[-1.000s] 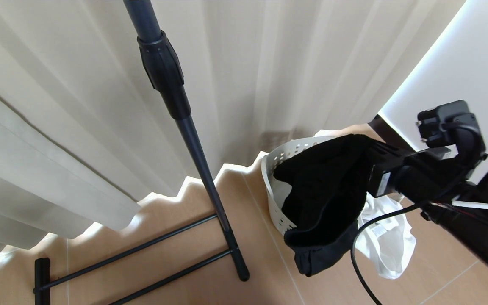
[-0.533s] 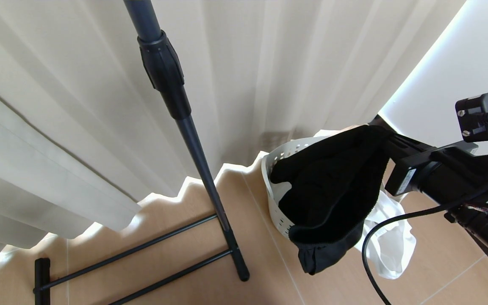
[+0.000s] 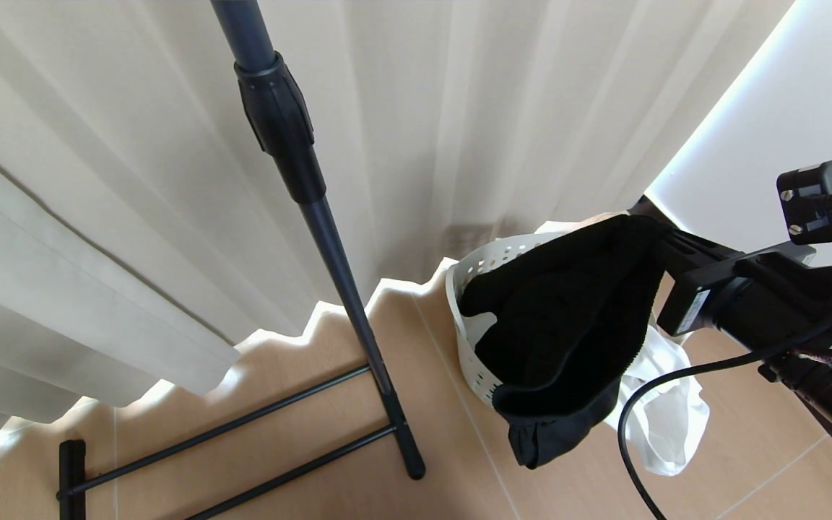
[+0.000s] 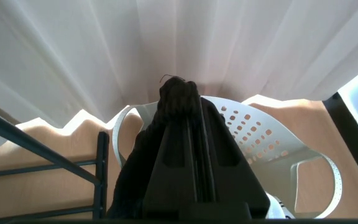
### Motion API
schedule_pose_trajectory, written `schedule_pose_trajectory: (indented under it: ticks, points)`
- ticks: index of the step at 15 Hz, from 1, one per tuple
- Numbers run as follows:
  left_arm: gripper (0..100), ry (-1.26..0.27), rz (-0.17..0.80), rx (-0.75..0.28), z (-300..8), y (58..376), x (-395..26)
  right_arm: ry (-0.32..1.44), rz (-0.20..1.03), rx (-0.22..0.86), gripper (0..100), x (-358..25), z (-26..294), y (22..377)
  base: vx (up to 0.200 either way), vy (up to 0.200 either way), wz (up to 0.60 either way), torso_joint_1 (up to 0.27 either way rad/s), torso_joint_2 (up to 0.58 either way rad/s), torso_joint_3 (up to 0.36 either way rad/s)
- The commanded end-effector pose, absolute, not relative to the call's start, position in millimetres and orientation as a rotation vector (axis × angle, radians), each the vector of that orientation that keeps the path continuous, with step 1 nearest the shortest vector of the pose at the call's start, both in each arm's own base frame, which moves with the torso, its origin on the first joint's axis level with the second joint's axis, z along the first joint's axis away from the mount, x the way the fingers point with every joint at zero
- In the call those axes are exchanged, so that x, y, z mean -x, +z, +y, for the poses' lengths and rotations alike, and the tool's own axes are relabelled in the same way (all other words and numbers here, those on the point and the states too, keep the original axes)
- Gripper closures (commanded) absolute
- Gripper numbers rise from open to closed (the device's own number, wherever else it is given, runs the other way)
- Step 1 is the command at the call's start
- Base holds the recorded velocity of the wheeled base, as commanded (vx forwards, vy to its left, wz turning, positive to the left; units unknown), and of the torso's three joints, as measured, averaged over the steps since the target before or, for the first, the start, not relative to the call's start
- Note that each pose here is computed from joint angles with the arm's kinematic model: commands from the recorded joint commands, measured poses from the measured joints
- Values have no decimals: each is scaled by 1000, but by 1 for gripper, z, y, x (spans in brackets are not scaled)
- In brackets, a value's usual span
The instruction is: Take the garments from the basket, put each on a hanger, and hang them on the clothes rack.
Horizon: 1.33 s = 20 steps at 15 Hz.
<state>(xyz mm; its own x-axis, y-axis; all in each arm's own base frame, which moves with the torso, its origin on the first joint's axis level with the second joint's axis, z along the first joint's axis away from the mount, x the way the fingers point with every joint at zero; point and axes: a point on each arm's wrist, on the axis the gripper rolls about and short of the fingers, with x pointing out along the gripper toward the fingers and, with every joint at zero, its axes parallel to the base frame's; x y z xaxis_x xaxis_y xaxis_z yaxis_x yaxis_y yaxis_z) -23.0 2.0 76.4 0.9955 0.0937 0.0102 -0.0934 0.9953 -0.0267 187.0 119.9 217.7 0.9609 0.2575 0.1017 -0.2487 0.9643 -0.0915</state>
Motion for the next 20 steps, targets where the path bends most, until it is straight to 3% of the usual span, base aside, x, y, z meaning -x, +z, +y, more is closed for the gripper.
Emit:
schedule_pose_trajectory:
  ticks: [1, 13, 20]
  points:
    - [0, 93, -10, 26, 2, 76, 23, 263, -112, 79, 100, -187, 121, 217, 0, 0, 0, 0, 0, 0]
    - [0, 96, -11, 33, 2, 76, 23, 272, -113, 78, 100, -185, 123, 218, 0, 0, 0, 0, 1, 5]
    - [0, 96, -11, 33, 2, 76, 23, 270, -108, 81, 100, -185, 123, 216, 0, 0, 0, 4, 0, 182]
